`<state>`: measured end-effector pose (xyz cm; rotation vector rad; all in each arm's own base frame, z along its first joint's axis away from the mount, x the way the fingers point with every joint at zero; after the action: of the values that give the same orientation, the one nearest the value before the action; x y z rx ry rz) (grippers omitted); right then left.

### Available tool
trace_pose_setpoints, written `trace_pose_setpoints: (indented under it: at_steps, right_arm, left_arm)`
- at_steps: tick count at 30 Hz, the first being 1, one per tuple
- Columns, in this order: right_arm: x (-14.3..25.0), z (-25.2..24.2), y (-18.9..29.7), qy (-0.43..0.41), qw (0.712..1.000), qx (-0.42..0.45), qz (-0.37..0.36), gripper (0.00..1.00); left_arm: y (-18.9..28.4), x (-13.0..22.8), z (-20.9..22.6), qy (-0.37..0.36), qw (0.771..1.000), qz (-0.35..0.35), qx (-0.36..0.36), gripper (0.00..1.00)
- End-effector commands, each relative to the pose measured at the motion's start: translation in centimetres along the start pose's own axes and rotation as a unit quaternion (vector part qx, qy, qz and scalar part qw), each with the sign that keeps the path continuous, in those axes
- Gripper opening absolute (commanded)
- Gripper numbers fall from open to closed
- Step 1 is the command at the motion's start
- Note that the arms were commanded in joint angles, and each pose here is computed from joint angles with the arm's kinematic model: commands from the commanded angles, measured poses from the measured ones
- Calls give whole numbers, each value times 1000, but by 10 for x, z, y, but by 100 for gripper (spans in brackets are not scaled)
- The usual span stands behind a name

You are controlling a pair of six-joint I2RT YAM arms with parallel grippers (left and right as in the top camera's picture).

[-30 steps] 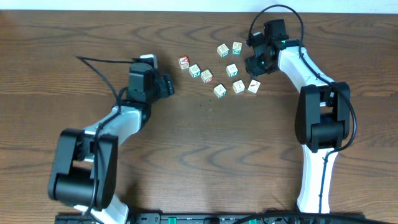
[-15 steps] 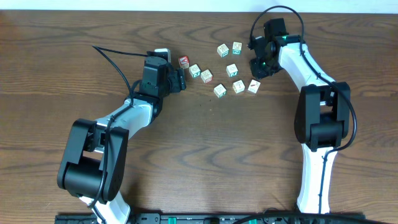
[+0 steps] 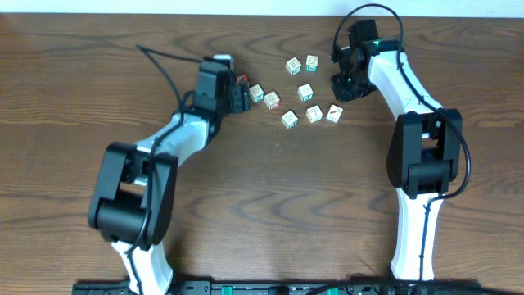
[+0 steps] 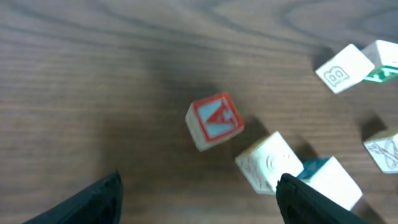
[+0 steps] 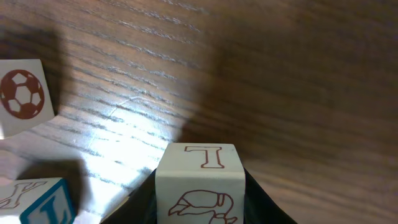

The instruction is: Lift 5 blocks

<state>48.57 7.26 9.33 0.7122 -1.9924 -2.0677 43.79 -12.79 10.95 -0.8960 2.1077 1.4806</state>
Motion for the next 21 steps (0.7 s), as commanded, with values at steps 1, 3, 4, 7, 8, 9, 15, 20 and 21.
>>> trace_pose_setpoints:
  at_steps: [1,3,4,7,8,9,15,20,21]
  right_arm:
    - [-2,-5,0,-31,999,4,2,27]
    - [1,-5,0,-45,999,2,8,26]
    - [2,-5,0,-52,999,1,12,26]
    - [6,-6,0,-63,998,0,22,26]
    - [7,-6,0,-68,997,2,25,25]
    - [8,-7,0,-73,997,4,28,25]
    - [14,-5,1,-83,996,1,45,9]
    - [14,-3,16,-94,994,1,46,1]
    - [14,-2,23,-98,994,2,45,1]
  left_arm:
    - [-14,-15,-14,-9,1000,5,9,79]
    - [-21,-19,-18,4,1000,14,5,79]
    - [-24,-21,-20,13,1000,16,5,79]
    - [-34,-27,-23,52,999,15,4,79]
    - [-36,-28,-23,66,998,16,4,79]
    - [-38,-28,-23,78,997,16,3,79]
    - [-46,-23,-17,119,993,17,-20,79]
    - [-46,-21,-18,117,993,20,-21,79]
    - [-46,-22,-18,117,993,18,-20,79]
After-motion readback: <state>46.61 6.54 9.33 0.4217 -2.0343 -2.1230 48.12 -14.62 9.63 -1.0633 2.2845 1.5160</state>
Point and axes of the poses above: each gripper's point midway between its finger pads, its own y axis back along the fingers, its own z axis along the line the jaws close on, x = y × z, the point moved 8 cm from there along y, back along the fingers, and after that the axes turned 11 degrees about y, right-handed, at the moved point
